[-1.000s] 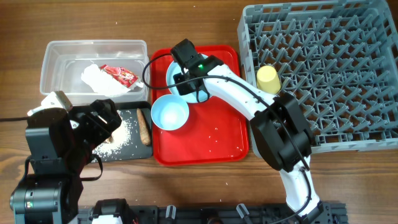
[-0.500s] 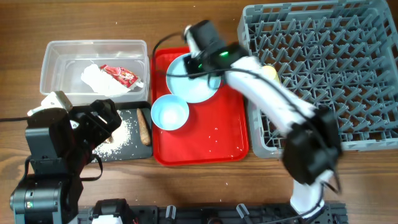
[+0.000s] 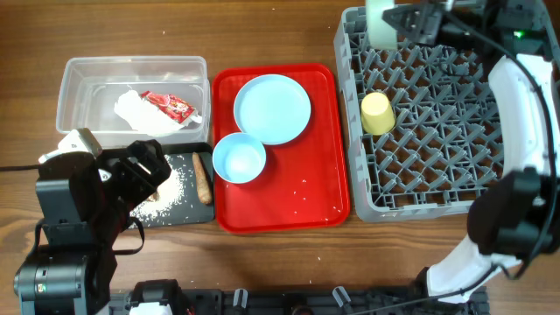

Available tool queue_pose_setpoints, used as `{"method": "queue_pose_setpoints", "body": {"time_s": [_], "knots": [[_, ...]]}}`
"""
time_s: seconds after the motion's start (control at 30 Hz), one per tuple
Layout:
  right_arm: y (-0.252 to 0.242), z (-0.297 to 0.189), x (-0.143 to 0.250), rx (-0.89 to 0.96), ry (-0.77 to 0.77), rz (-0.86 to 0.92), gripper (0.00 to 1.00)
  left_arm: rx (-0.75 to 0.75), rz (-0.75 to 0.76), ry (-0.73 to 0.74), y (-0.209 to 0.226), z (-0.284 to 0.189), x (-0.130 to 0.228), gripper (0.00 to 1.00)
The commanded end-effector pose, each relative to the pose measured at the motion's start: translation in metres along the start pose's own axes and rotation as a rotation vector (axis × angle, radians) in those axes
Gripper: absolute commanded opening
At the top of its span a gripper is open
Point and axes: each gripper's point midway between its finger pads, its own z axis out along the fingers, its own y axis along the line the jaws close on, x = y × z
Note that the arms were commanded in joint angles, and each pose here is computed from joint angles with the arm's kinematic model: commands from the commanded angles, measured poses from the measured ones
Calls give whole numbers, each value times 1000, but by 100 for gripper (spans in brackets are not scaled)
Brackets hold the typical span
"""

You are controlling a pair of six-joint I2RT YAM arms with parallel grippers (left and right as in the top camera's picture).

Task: Sort waste into correct bins and load items into the dishwasher rack
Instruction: 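Carry the green bowl into the rack and set it down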

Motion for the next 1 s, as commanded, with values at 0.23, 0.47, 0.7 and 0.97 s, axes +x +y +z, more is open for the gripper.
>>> {"method": "queue_pose_setpoints", "body": {"time_s": [0.23, 0.47, 0.7, 0.97], "knots": [[-74, 20, 59, -334, 65, 288, 4, -11, 6, -13, 3, 0, -2, 100], [-91, 23, 65, -258, 71, 327, 7, -11, 6, -13, 3, 0, -2, 100], [-104, 15, 64, -200, 61, 407, 30, -12, 6, -13, 3, 0, -2, 100], [-121, -29, 52, -180, -22, 451, 54, -12, 6, -13, 3, 0, -2, 100]]}}
